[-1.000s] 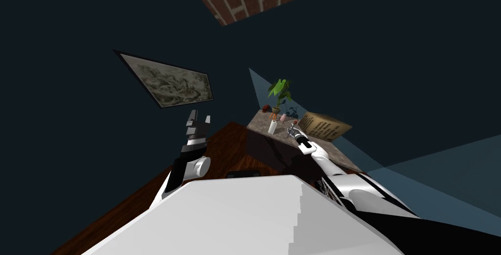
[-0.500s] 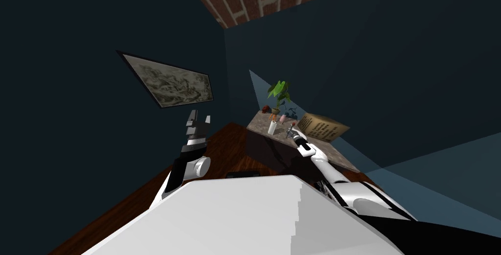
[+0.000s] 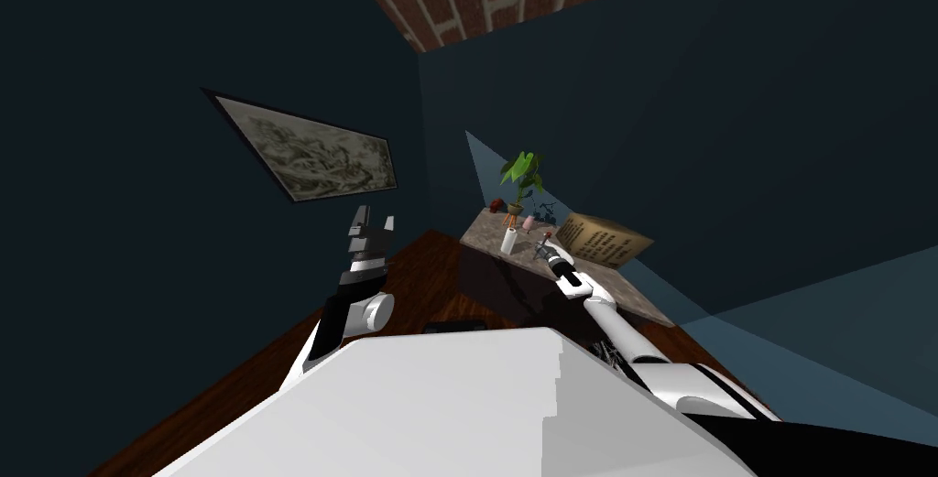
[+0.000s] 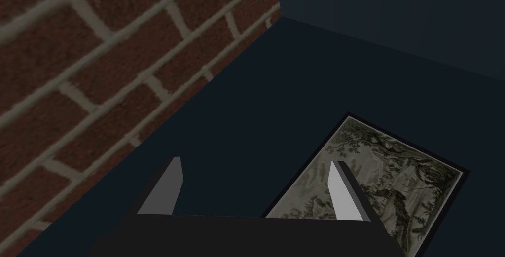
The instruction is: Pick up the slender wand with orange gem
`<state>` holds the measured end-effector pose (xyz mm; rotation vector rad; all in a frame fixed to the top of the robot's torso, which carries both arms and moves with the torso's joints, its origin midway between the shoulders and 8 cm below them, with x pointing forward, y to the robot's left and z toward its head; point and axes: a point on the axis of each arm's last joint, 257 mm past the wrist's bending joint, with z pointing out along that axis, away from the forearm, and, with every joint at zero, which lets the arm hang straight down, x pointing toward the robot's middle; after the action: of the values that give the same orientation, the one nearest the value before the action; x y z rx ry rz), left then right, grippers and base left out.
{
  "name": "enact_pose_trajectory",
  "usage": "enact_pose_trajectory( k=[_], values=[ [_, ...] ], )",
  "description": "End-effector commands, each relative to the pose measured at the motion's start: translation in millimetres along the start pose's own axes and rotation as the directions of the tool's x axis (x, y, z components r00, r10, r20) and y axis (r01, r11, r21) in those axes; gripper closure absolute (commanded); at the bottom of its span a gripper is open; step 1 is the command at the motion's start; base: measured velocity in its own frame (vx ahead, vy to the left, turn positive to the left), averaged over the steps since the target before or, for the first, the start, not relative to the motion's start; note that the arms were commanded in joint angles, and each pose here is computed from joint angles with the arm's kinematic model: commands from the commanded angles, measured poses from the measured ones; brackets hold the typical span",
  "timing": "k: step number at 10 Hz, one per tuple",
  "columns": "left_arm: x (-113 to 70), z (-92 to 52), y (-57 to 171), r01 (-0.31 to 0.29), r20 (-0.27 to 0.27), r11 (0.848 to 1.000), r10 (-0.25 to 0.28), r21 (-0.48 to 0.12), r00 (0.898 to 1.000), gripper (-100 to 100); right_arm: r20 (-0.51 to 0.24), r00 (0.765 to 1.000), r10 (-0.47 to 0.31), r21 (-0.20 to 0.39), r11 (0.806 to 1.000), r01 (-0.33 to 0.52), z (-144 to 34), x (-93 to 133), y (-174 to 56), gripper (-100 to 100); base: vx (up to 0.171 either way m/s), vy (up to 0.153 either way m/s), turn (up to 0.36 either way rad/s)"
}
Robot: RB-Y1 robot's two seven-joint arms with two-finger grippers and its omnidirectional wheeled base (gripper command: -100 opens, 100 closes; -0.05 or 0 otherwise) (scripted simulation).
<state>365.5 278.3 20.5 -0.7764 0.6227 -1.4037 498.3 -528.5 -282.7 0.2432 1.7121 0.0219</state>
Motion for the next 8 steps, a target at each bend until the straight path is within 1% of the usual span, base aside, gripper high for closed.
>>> enact_pose_trajectory(
  k=[1, 2, 3, 4, 5, 6, 7, 8],
  values=[
    [0.0, 0.0, 0.0, 0.0, 0.0, 1.0, 0.0, 0.0, 1.0, 0, -0.017, 1.0, -0.006, 0.007, 1.0, 0.006, -12.3, 11.5, -0.2, 100, 0.092, -0.052, -0.042],
    [0.0, 0.0, 0.0, 0.0, 0.0, 1.0, 0.0, 0.0, 1.0, 0, -0.01, 1.0, -0.008, -0.011, 1.0, 0.008, -15.6, 8.8, 7.3, 100, 0.043, -0.018, -0.012],
    [0.0, 0.0, 0.0, 0.0, 0.0, 1.0, 0.0, 0.0, 1.0, 0, 0.008, 1.0, -0.009, -0.03, 0.999, 0.009, -13.1, -0.1, 17.1, 100, 0.0, 0.0, 0.0],
    [0.0, 0.0, 0.0, 0.0, 0.0, 1.0, 0.0, 0.0, 1.0, 0, -0.012, 1.0, 0.023, 0.026, 0.999, -0.022, -27.0, 14.0, 1.3, 100, 0.07, -0.03, -0.034],
    [0.0, 0.0, 0.0, 0.0, 0.0, 1.0, 0.0, 0.0, 1.0, 0, -0.023, 1.0, -0.004, 0.018, 1.0, 0.004, -33.6, 18.6, 3.2, 100, 0.087, -0.043, -0.035],
    [0.0, 0.0, 0.0, 0.0, 0.0, 1.0, 0.0, 0.0, 1.0, 0, -0.021, 1.0, -0.008, 0.005, 1.0, 0.008, -39.6, 18.3, 8.4, 100, 0.04, -0.024, -0.009],
    [0.0, 0.0, 0.0, 0.0, 0.0, 1.0, 0.0, 0.0, 1.0, 0, 0.006, 1.0, -0.009, -0.023, 1.0, 0.01, -36.2, 4.8, 22.3, 100, 0.0, 0.0, 0.0],
    [0.0, 0.0, 0.0, 0.0, 0.0, 1.0, 0.0, 0.0, 1.0, 0, 0.014, 1.0, -0.01, -0.031, 0.999, 0.01, -35.3, 0.8, 26.3, 100, -0.011, 0.005, 0.003]
  ],
)
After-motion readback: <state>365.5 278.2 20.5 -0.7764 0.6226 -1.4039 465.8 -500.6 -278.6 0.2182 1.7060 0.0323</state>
